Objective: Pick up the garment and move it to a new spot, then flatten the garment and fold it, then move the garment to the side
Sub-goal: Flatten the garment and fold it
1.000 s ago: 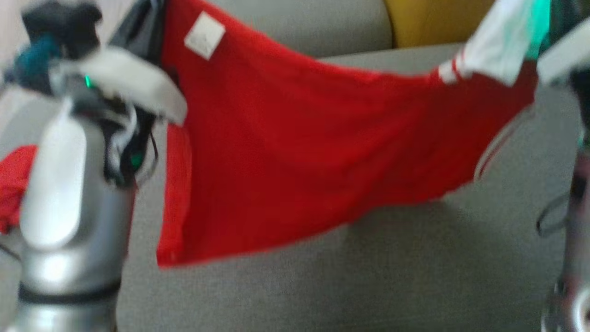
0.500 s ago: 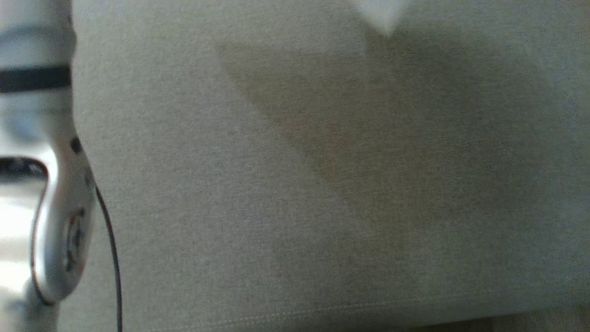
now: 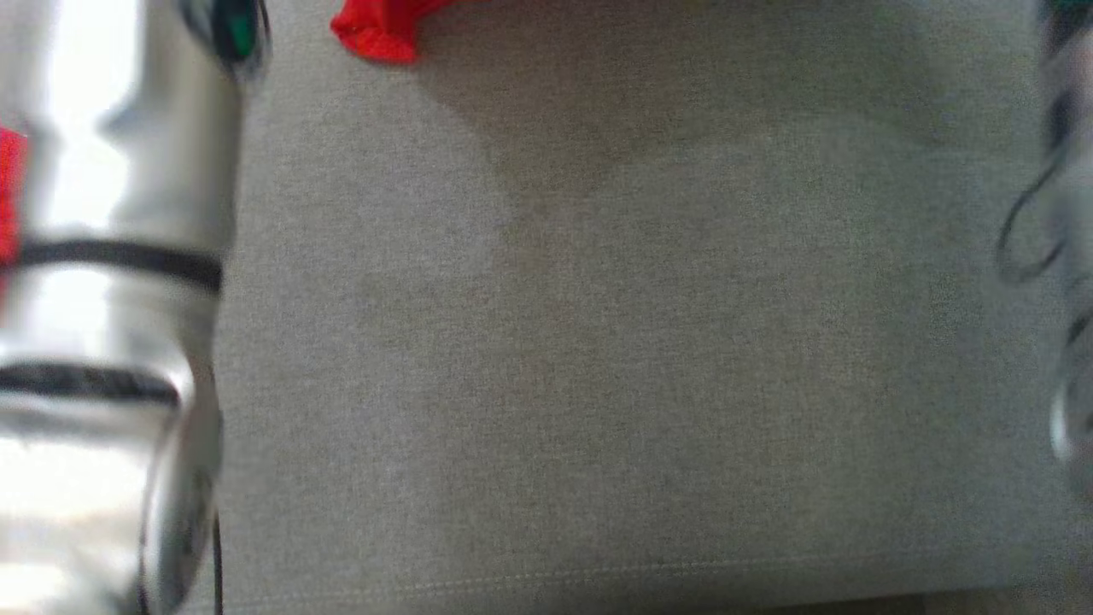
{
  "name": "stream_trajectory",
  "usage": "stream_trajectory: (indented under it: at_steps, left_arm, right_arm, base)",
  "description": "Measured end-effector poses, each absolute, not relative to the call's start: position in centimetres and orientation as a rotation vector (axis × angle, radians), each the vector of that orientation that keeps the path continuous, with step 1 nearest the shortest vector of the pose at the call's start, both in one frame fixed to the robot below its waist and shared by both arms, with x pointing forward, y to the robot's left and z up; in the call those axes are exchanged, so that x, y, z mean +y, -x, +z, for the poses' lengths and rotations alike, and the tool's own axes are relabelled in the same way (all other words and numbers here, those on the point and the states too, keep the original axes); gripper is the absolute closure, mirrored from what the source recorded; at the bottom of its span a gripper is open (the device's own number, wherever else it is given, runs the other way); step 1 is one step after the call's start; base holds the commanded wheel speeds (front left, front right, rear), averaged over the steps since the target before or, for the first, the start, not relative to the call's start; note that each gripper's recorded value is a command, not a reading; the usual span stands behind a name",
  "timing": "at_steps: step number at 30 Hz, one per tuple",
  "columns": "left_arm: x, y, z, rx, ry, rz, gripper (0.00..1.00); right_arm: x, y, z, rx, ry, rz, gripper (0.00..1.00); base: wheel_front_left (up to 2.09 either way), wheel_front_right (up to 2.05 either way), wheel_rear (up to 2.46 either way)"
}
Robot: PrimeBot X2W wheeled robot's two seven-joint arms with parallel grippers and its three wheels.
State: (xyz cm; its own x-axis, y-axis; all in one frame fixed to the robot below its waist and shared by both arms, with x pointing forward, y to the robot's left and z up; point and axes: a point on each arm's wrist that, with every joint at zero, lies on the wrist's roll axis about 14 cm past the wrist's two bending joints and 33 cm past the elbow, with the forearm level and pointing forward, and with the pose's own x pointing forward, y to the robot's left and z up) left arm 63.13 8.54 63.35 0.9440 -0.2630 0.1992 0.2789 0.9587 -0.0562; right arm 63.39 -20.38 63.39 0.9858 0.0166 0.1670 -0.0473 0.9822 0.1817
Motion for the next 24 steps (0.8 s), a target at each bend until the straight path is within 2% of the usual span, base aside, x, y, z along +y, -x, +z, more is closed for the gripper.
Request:
stream_trajectory:
  at_steps: [4,8,10,17,24]
  left_arm:
    - [9.7,-60.5,55.4,-0.02,0.084,-0.257,1.0]
    - [10.6,-57.9,51.5,0.062,0.067,-0.255,1.0]
    - [10.9,-57.2,50.6,0.082,0.056,-0.255,1.0]
    - [13.4,-50.9,43.9,0.265,0.005,-0.231,1.0]
    - [13.5,-47.7,43.4,0.297,-0.039,-0.258,1.0]
  right_arm:
    - [-19.4,-60.3,53.7,0.09,-0.211,0.042,1.0]
    - [-18.5,-57.0,48.4,0.271,-0.208,0.071,1.0]
    - [-18.3,-56.2,47.6,0.307,-0.215,0.078,1.0]
    - [-18.2,-50.1,43.0,0.549,-0.18,0.122,1.0]
    - [-17.3,-44.8,41.1,0.703,-0.099,0.213,1.0]
  base:
    - [0.0,0.0,0.0]
    - [0.0,0.0,0.0]
    - [0.0,0.0,0.0]
    - [0.0,0.0,0.0]
    - [0.0,0.0,0.0]
